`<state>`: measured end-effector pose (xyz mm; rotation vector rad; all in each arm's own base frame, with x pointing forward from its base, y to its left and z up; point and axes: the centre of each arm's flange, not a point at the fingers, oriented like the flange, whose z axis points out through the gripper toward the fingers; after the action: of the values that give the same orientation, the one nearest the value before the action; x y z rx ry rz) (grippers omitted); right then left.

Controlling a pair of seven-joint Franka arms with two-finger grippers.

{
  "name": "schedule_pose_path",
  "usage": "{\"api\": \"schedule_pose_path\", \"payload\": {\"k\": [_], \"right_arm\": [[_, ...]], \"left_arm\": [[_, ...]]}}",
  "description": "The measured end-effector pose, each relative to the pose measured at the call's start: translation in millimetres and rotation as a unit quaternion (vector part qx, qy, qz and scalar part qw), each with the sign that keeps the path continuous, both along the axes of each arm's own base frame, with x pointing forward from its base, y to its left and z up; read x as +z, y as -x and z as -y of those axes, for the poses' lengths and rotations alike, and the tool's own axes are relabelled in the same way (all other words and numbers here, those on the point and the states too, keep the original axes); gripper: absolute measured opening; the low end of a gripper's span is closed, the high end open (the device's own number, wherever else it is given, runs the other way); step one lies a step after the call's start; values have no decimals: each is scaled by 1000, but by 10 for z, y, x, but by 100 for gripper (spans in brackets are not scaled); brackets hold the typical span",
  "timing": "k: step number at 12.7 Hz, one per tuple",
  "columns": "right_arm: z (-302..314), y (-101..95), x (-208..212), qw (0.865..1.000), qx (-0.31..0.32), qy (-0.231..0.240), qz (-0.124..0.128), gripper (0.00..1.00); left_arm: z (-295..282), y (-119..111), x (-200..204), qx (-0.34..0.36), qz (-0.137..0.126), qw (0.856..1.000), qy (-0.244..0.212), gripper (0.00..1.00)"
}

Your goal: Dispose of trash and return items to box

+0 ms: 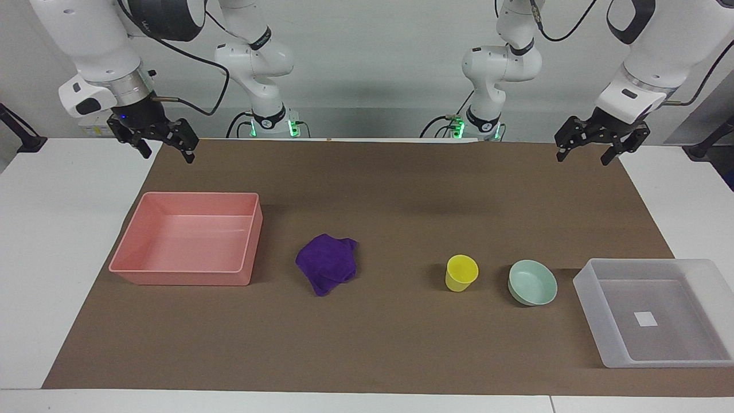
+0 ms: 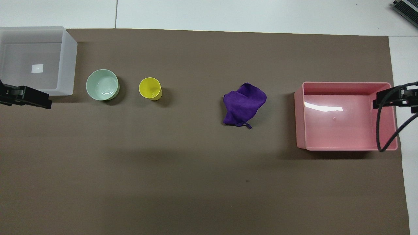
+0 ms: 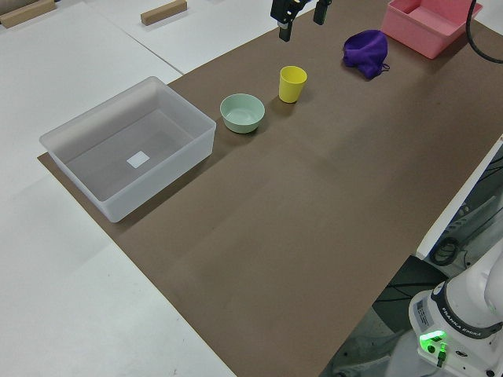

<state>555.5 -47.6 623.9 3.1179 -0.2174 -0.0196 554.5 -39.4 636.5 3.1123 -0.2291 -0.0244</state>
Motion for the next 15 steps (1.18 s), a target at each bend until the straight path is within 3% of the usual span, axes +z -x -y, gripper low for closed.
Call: {"api": "schedule_pose_path", "payload": {"k": [5,9,12,15], "right_arm": [[-39,-5,1,1000,4,0,1,100],[-155,-74,25,1000,14,-3,27,100],[-602,-257,-193,996,47,-4,70,100],[-1323,-572,-755,994,52,-10,96,100]], "left_arm": [[1,-22,16,0,10,1000,1,100],[-14,-109,-4,3,29,1000,2,100],[-6,-335,-298,5,27,1000,1,100],[1,-748,-878,9,32,999,-2,100]]}}
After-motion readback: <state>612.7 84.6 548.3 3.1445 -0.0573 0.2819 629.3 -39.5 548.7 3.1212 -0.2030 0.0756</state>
